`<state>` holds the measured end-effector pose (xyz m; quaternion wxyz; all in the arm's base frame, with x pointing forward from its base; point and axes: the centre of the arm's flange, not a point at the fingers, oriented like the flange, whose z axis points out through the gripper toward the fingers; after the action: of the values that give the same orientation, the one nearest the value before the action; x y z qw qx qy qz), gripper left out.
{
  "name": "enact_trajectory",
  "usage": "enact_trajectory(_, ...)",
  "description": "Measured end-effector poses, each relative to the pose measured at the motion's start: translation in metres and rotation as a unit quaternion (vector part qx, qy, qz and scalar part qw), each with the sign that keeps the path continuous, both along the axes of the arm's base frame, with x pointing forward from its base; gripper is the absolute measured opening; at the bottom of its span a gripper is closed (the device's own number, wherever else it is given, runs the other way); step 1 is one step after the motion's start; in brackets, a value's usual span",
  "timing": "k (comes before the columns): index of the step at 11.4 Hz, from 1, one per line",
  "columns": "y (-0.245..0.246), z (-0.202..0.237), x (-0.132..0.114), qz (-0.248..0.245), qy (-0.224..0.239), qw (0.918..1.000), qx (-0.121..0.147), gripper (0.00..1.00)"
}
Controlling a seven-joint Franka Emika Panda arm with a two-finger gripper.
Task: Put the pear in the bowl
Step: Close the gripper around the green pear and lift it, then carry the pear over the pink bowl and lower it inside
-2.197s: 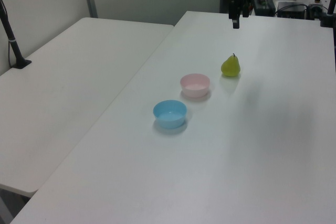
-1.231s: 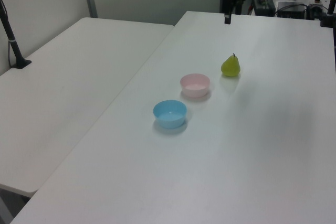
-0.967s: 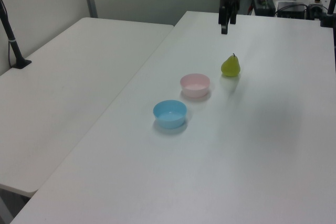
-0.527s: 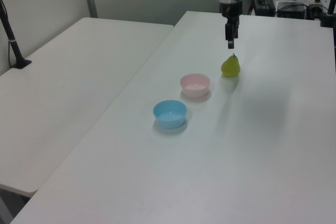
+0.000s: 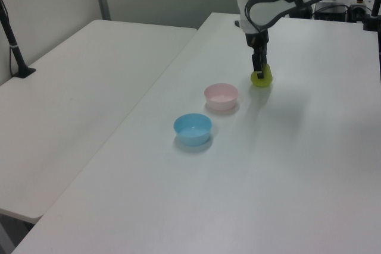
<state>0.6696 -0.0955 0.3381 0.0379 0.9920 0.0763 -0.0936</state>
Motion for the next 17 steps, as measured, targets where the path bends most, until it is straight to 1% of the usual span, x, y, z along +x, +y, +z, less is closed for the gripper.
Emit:
enact_trajectory(1,0.002,-0.008,0.002,0.004,0.000,1.0000,-0.005,1.00)
enact_trajectory(2,0.004,-0.014,0.003,0.009,0.001,0.9999,-0.008,0.95)
enact_trajectory(4,0.006,-0.013,0.005,0.010,-0.001,0.9999,-0.009,0.70)
enact_trajectory(6,0.005,-0.002,0.007,0.010,-0.011,0.9998,-0.010,0.70)
enact_trajectory(7,0.004,0.014,0.008,0.009,-0.023,0.9997,-0.009,0.70)
enact_trajectory(8,0.005,0.034,0.009,0.003,-0.041,0.9991,0.001,0.70)
enact_trajectory(10,0.012,0.080,0.012,-0.025,-0.087,0.9952,0.038,0.70)
enact_trajectory(12,0.025,0.104,0.017,-0.066,-0.112,0.9904,0.049,0.70)
enact_trajectory(14,0.068,0.107,0.027,-0.086,-0.140,0.9849,0.055,0.70)
enact_trajectory(15,0.095,0.099,0.033,-0.093,-0.150,0.9827,0.056,0.70)
enact_trajectory(17,0.140,0.062,0.043,-0.094,-0.150,0.9827,0.054,0.70)
